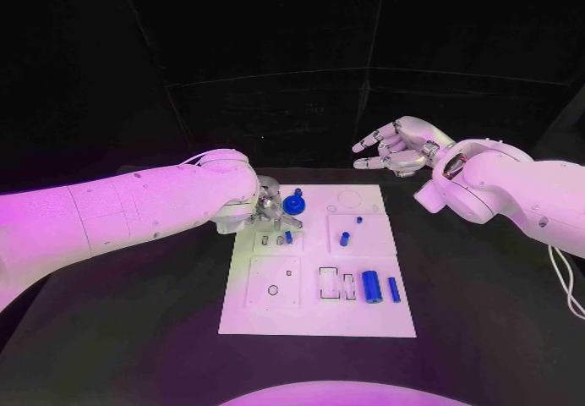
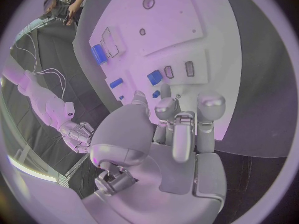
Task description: Assemble the parts on the task board
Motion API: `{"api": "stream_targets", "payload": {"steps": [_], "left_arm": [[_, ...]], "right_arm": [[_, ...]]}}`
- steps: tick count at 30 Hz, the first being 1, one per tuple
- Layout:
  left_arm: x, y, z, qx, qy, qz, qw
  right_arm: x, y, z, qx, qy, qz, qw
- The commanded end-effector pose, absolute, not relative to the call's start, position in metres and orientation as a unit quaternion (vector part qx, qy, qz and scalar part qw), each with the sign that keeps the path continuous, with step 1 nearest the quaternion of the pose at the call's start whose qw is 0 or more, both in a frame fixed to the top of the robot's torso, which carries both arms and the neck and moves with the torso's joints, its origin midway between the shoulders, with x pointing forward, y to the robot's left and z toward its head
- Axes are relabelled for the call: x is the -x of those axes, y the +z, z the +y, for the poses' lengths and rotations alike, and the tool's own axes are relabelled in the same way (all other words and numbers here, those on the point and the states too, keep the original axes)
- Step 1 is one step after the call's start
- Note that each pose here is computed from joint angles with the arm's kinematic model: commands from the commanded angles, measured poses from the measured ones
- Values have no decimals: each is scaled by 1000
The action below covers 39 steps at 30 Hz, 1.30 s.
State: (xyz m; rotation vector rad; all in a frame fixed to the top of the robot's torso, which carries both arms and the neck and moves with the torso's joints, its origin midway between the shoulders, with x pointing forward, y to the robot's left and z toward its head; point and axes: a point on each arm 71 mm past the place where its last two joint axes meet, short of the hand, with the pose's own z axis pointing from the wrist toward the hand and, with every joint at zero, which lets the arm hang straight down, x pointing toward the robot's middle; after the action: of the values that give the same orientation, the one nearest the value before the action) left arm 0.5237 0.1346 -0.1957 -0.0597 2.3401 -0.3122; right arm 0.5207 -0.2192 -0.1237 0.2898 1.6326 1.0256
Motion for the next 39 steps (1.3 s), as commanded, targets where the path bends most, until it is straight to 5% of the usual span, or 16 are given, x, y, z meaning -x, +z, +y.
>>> {"api": "stream_targets", "payload": {"steps": [1,39], "left_arm": [[-524,-196,133,12,-116,919,377],[-528,-205,123,-6,-102,930,353]], "right_arm": [[-521,-122,-218,-115,434,696,561],[-523,-123,-210,-110,439,694,560]]}}
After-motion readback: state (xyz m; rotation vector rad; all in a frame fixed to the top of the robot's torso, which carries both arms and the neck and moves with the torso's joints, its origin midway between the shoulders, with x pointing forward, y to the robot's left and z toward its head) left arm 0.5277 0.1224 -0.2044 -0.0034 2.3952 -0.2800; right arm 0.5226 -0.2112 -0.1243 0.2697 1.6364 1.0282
